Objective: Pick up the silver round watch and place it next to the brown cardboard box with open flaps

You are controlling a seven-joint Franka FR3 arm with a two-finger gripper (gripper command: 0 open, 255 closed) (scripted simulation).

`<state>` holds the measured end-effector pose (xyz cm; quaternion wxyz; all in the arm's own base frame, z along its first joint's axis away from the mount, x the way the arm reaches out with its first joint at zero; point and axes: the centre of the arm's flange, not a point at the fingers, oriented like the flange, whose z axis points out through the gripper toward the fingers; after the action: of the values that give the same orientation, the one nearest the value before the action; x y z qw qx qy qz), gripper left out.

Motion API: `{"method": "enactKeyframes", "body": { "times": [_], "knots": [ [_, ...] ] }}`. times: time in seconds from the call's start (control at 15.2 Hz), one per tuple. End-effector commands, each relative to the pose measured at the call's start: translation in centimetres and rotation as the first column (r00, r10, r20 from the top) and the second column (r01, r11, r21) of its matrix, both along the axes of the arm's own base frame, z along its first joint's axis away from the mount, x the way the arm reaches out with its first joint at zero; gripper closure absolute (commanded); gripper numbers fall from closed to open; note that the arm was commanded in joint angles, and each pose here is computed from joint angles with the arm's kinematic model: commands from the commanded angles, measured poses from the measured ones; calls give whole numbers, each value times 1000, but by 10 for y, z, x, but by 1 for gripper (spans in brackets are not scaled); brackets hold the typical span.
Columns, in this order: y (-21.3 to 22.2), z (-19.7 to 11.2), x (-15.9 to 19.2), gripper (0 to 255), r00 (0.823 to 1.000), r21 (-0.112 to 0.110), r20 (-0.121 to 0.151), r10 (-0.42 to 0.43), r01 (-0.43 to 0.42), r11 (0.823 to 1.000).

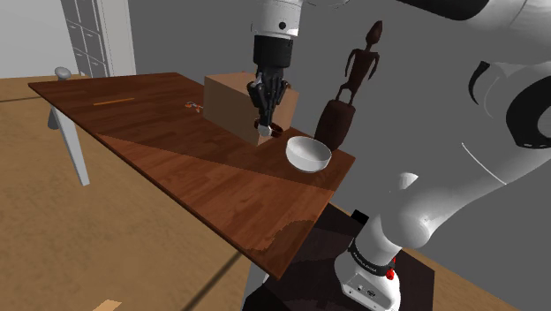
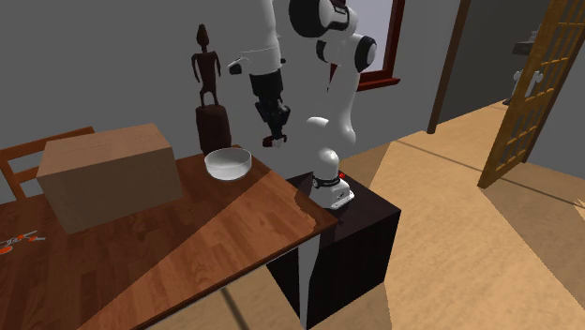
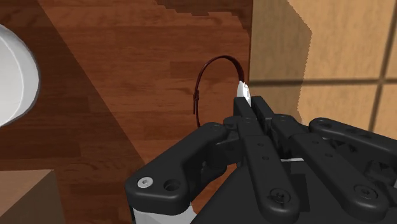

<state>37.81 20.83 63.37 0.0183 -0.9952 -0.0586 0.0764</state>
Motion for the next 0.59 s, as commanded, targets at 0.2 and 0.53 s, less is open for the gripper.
{"method": "enactKeyframes", "body": {
  "times": [0.2, 0.53],
  "knots": [
    [-49, 3, 35, 255, 1000, 0, 0, 0, 0, 1000],
    [-102, 3, 73, 255, 1000, 0, 0, 0, 0, 1000]
  ]
}}
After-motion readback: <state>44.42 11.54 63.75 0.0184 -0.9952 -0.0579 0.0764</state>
